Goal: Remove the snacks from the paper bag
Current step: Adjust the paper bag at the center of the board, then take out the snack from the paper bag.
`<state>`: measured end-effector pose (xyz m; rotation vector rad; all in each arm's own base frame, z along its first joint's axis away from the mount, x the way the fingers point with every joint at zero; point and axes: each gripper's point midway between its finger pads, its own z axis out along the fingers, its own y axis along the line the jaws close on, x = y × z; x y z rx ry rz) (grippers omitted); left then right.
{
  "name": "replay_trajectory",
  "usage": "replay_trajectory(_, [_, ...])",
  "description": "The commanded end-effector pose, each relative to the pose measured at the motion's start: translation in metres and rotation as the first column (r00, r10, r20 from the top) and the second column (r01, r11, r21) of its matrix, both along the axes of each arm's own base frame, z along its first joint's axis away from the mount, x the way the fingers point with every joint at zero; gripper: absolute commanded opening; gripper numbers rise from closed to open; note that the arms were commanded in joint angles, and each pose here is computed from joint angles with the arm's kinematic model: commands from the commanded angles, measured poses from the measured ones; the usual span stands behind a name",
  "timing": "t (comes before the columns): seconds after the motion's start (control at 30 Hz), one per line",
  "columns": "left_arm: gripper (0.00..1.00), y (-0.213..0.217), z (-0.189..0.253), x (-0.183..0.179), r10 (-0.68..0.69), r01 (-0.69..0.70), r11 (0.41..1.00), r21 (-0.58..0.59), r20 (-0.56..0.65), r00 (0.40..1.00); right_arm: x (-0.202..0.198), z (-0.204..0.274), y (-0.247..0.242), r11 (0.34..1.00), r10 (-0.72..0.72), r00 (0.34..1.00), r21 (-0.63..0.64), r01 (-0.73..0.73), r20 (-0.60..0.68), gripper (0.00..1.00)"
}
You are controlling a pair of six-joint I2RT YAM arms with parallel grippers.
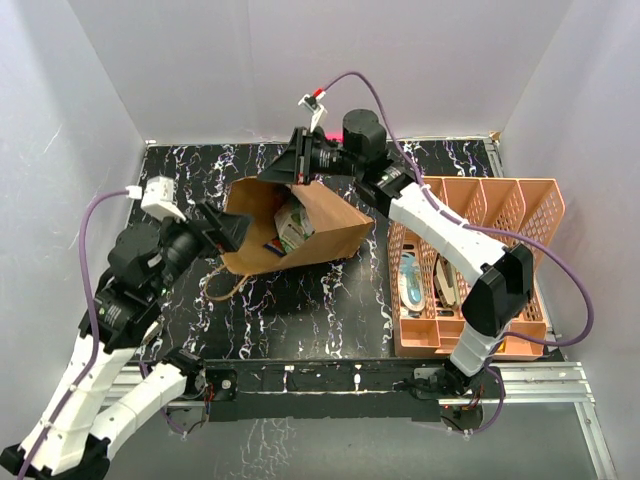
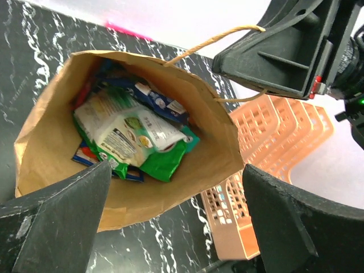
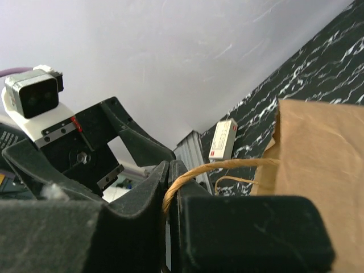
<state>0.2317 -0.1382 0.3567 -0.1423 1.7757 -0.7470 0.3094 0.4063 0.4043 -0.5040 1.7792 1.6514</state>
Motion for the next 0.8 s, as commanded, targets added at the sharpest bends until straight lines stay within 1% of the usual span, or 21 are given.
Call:
replay_trajectory(0.0, [0.99,-0.009,-0.004,-0.028,-0.082,0.080,0.988,-0.130,-0.009,0.997,-0.028,0.021,-0.010,0.999,0.018,0.995,0.029,-0.021,0.097,0.08])
replay_trajectory(0.13, [0.98,-0.028,-0.011,-0.039,-0.203,0.201,0.964,-0.174,0.009,0.979,-0.032,0.006,-0.018,1.000,-0.004,0.995,0.001,0.004,0.096,0.08])
replay_trajectory(0.17, [0.98,-0.036,-0.013,-0.043,-0.253,0.251,0.950,-0.185,0.008,0.967,-0.031,0.002,-0.019,1.000,-0.017,0.996,-0.010,0.018,0.093,0.08])
replay_trajectory(0.23, [0.98,-0.046,-0.021,-0.044,-0.306,0.301,0.933,-0.196,0.003,0.952,-0.031,0.000,-0.021,0.999,-0.026,0.995,-0.021,0.028,0.098,0.08])
replay_trajectory(0.33, [0.98,-0.054,-0.040,-0.039,-0.327,0.316,0.927,-0.203,-0.021,0.945,-0.031,0.007,-0.027,0.999,-0.051,0.992,-0.012,0.053,0.113,0.08])
replay_trajectory(0.4, [0.98,-0.058,-0.043,-0.034,-0.329,0.318,0.923,-0.215,-0.020,0.944,-0.032,0.011,-0.030,0.998,-0.069,0.991,-0.005,0.070,0.117,0.08])
replay_trajectory(0.47, [0.94,-0.061,-0.044,-0.023,-0.313,0.297,0.927,-0.227,-0.040,0.949,-0.033,0.012,-0.032,0.997,-0.080,0.990,0.000,0.081,0.116,0.08])
replay_trajectory(0.5, [0.89,-0.059,-0.051,-0.014,-0.271,0.244,0.941,-0.232,-0.090,0.959,-0.034,0.013,-0.033,0.997,-0.081,0.990,0.006,0.081,0.119,0.08])
replay_trajectory(0.53, [0.82,-0.054,-0.060,-0.004,-0.206,0.165,0.957,-0.238,-0.161,0.965,-0.035,0.013,-0.033,0.997,-0.078,0.990,0.015,0.077,0.119,0.08])
replay_trajectory(0.57, [0.72,-0.049,-0.079,0.006,-0.134,0.074,0.971,-0.227,-0.259,0.957,-0.038,0.015,-0.033,0.997,-0.071,0.990,0.028,0.069,0.120,0.08])
replay_trajectory(0.6, [0.70,-0.046,-0.088,0.013,-0.087,0.012,0.974,-0.227,-0.320,0.943,-0.039,0.015,-0.033,0.997,-0.067,0.990,0.037,0.063,0.120,0.08])
replay_trajectory(0.63, [0.69,-0.049,-0.092,0.021,-0.072,-0.010,0.974,-0.228,-0.348,0.935,-0.040,0.015,-0.034,0.997,-0.067,0.991,0.042,0.062,0.117,0.08])
replay_trajectory(0.7, [0.66,-0.062,-0.085,0.035,-0.104,0.020,0.969,-0.248,-0.332,0.938,-0.041,0.016,-0.033,0.997,-0.061,0.992,0.046,0.056,0.112,0.08])
replay_trajectory(0.77, [0.64,-0.077,-0.089,0.046,-0.140,0.031,0.953,-0.301,-0.347,0.927,-0.044,0.016,-0.032,0.998,-0.054,0.992,0.047,0.049,0.111,0.08])
